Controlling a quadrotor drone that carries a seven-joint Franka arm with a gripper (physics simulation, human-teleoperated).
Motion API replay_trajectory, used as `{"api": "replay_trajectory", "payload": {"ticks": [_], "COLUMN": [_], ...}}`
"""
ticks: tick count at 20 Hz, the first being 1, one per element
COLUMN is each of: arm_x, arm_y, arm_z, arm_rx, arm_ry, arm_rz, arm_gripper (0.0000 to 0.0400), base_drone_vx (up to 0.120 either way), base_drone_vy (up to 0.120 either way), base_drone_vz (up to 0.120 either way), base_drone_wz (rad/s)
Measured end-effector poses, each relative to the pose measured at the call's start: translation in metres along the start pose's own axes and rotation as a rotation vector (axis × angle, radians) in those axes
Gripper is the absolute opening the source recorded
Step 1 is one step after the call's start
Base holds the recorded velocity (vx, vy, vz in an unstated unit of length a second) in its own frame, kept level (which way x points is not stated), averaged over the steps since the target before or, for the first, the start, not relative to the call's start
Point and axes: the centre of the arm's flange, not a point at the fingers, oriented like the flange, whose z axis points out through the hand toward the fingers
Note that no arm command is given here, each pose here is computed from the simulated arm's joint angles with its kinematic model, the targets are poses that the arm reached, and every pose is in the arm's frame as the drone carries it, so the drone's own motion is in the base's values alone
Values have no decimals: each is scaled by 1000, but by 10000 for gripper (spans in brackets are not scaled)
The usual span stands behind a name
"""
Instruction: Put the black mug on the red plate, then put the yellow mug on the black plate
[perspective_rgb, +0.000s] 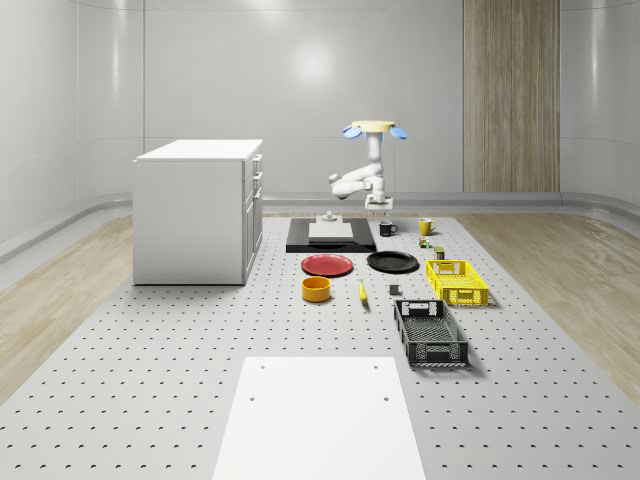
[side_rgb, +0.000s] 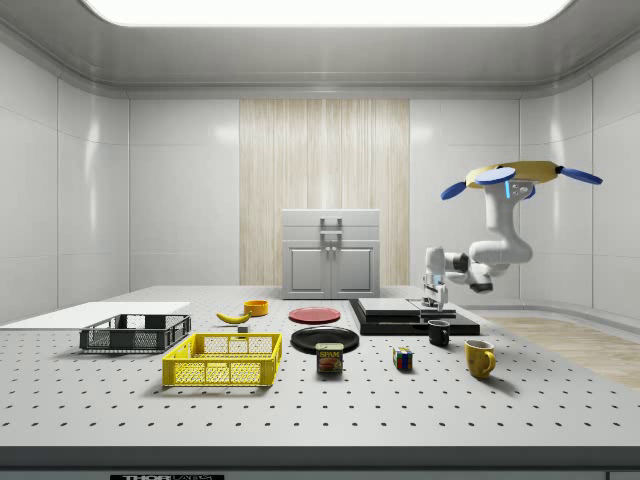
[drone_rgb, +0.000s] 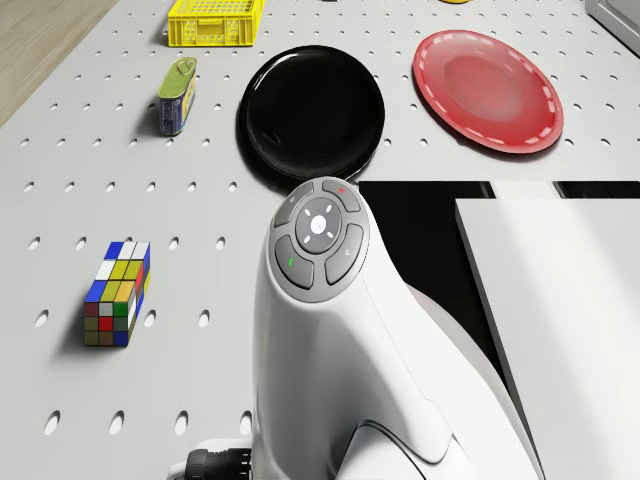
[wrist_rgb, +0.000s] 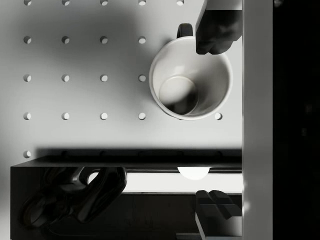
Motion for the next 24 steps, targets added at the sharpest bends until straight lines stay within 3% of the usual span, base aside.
{"api": "replay_trajectory", "payload": {"ticks": [5, 24], "arm_x": [0, -6], "arm_y": [0, -6], "arm_z": [5, 60], "arm_rx": [0, -1], "arm_ry": [0, 0], "arm_rz": [0, 1], "arm_gripper": [400, 400], "base_drone_vx": [0, 0], "base_drone_vy": [0, 0], "base_drone_vz": [0, 0], "base_drone_wz": [0, 0]}}
